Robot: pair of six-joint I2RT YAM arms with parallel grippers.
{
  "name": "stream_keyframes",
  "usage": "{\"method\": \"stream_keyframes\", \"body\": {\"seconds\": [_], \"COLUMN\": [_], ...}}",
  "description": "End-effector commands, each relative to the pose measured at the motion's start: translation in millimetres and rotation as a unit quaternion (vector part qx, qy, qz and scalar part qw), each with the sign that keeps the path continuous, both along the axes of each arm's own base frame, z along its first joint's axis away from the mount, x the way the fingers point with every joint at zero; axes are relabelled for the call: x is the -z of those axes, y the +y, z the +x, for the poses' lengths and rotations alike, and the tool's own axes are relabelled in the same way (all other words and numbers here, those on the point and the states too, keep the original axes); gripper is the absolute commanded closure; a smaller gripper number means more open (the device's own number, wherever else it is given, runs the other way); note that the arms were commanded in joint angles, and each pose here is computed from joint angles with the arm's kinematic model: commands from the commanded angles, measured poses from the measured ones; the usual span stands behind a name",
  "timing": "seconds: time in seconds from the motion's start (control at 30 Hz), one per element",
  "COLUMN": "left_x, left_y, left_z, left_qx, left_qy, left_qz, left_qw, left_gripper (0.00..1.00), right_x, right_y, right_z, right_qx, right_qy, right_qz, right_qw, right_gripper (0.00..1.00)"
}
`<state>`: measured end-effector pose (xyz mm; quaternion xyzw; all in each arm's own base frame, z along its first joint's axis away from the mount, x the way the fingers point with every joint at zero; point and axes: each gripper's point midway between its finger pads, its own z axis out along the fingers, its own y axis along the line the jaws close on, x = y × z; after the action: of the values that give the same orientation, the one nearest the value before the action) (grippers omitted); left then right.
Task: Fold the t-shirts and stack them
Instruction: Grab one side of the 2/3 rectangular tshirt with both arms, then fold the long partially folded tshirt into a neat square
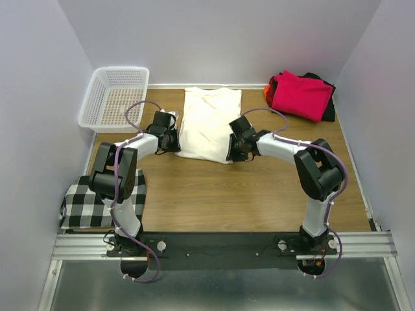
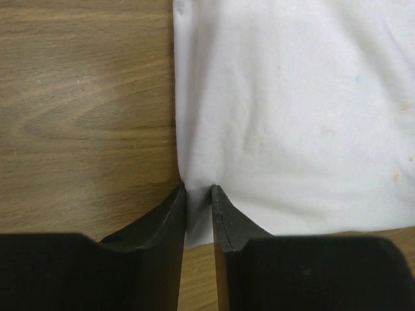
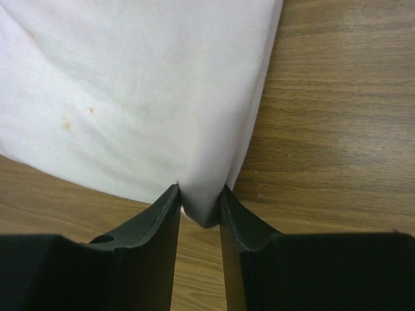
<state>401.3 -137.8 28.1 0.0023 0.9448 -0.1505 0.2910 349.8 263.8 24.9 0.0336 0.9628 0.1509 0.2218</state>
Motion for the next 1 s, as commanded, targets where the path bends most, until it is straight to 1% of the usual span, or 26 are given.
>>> {"method": "stream_keyframes", "body": {"seconds": [0.0,0.03,0.07,0.13,0.17,0.23,0.3,0.33,0.4,0.43,0.47,0.53,0.6,0.63,0.7,0.73,0.77,0.83,0.97], "left_x": [17,12,13,4,5,-6,-12,-22,-27,-36,-35,-45,-46,-54,-57,-67,-69,-84,-107], "left_y": [2,2,2,4,6,7,6,6,5,5,6,6,6,4,6,6,7,8,13], "left_z": [-29,-31,-39,-45,-54,-60,-72,-74,-87,-89,-100,-108,-122,-126,-138,-141,-149,-155,-168], "left_qx": [0.014,0.016,0.019,0.022,0.025,0.03,0.039,0.041,0.044,0.045,0.046,0.046,0.045,0.047,0.044,0.043,0.042,0.039,0.033], "left_qy": [0.044,0.041,0.05,0.046,0.057,0.054,0.063,0.054,0.063,0.055,0.068,0.061,0.074,0.065,0.072,0.06,0.068,0.051,0.044], "left_qz": [-0.004,-0.007,-0.008,-0.007,-0.005,-0.003,-0.008,-0.011,-0.013,-0.016,-0.016,-0.021,-0.027,-0.031,-0.031,-0.034,-0.031,-0.037,-0.038], "left_qw": [0.999,0.999,0.999,0.999,0.998,0.998,0.997,0.998,0.997,0.997,0.997,0.997,0.996,0.996,0.996,0.997,0.996,0.997,0.998], "left_gripper": [0.87,0.94,1.0,1.0,1.0,1.0,1.0,1.0,1.0,1.0,1.0,1.0,1.0,1.0,1.0,1.0,1.0,1.0,1.0], "right_x": [13,13,13,14,11,10,7,5,-4,-1,-5,-15,-21,-26,-42,-48,-60,-70,-96], "right_y": [-8,-9,-12,-17,-20,-25,-34,-36,-36,-41,-41,-46,-52,-53,-56,-56,-55,-56,-57], "right_z": [-19,-22,-26,-33,-38,-45,-56,-59,-72,-79,-84,-96,-106,-109,-116,-118,-118,-125,-131], "right_qx": [-0.003,-0.002,-0.002,-0.004,-0.006,-0.01,-0.013,-0.016,-0.031,-0.033,-0.038,-0.047,-0.055,-0.056,-0.063,-0.065,-0.067,-0.071,-0.075], "right_qy": [0.025,0.026,0.027,0.032,0.032,0.034,0.038,0.038,0.045,0.052,0.054,0.054,0.059,0.057,0.05,0.047,0.035,0.037,0.024], "right_qz": [-0.009,-0.009,-0.011,-0.014,-0.015,-0.019,-0.025,-0.026,-0.014,-0.016,-0.01,-0.004,-0.009,-0.006,0.003,0.006,0.018,0.023,0.037], "right_qw": [1.0,1.0,1.0,0.999,0.999,0.999,0.999,0.999,0.998,0.998,0.998,0.997,0.997,0.997,0.997,0.997,0.997,0.997,0.996], "right_gripper": [0.73,0.77,0.83,0.89,0.95,0.99,0.99,0.99,0.99,0.99,0.99,0.99,0.99,0.99,0.99,0.99,0.99,0.99,0.99]}}
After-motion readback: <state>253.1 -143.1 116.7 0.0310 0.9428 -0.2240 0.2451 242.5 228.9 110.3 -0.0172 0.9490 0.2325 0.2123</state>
